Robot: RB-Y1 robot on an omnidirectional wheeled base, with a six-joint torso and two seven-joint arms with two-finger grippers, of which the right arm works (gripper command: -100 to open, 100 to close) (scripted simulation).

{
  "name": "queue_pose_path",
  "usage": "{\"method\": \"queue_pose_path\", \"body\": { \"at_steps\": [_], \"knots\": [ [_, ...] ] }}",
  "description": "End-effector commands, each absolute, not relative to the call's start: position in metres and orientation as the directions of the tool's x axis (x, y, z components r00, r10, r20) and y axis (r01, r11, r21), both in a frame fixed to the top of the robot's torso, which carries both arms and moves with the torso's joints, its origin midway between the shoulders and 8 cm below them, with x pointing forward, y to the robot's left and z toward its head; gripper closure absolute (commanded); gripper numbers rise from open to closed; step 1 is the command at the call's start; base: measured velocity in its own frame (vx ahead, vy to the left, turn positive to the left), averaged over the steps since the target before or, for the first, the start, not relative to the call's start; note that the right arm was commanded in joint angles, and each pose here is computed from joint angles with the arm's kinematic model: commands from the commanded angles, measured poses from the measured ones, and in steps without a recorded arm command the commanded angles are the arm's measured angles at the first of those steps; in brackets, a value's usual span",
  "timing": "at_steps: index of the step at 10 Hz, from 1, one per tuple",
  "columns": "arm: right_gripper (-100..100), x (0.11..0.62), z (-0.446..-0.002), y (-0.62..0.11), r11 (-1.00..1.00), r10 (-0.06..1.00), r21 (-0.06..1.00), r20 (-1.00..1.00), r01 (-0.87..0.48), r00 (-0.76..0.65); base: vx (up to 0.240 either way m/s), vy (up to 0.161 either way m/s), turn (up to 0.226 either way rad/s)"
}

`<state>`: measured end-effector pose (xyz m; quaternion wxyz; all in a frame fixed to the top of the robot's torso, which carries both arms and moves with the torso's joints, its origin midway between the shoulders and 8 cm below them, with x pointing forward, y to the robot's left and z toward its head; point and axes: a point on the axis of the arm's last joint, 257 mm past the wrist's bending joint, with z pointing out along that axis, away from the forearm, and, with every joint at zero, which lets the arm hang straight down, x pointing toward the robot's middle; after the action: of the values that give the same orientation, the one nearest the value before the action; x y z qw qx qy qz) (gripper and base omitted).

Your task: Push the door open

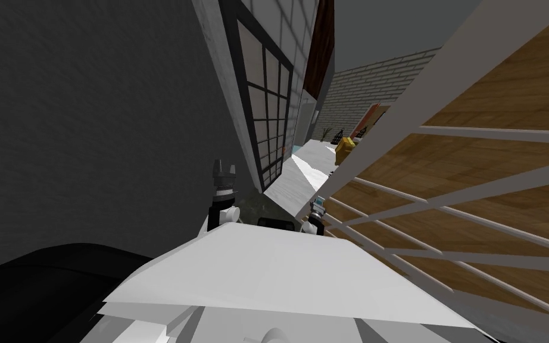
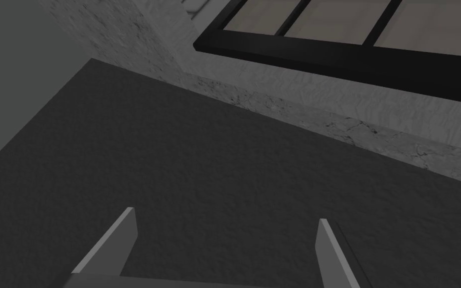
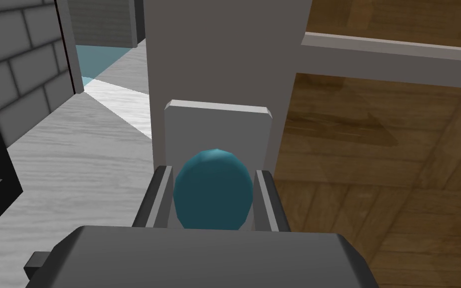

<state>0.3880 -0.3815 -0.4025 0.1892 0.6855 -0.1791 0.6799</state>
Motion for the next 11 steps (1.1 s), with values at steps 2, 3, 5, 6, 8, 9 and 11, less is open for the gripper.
{"method": "queue_pose_path", "body": {
  "at_steps": [2,3,5,6,8,9,11],
  "knots": [
    [100,0.387,-0.399,-0.393,-0.851,0.016,0.015,1.0,-0.525,0.003,0.184,-0.011,-0.044],
    [100,0.385,-0.399,-0.398,-0.845,0.016,0.015,1.0,-0.535,0.003,0.214,-0.017,-0.048],
    [100,0.381,-0.399,-0.409,-0.828,0.015,0.014,1.0,-0.561,0.004,0.208,-0.039,-0.056],
    [100,0.379,-0.399,-0.415,-0.818,0.014,0.014,1.0,-0.575,0.004,0.199,-0.082,-0.032],
    [100,0.373,-0.399,-0.429,-0.796,0.013,0.013,1.0,-0.605,0.004,0.2,-0.065,-0.041],
    [100,0.369,-0.399,-0.436,-0.784,0.012,0.012,1.0,-0.621,0.004,0.205,-0.066,-0.066],
    [100,0.362,-0.398,-0.451,-0.758,0.011,0.011,1.0,-0.653,0.004,0.207,-0.034,-0.07]
  ]
}}
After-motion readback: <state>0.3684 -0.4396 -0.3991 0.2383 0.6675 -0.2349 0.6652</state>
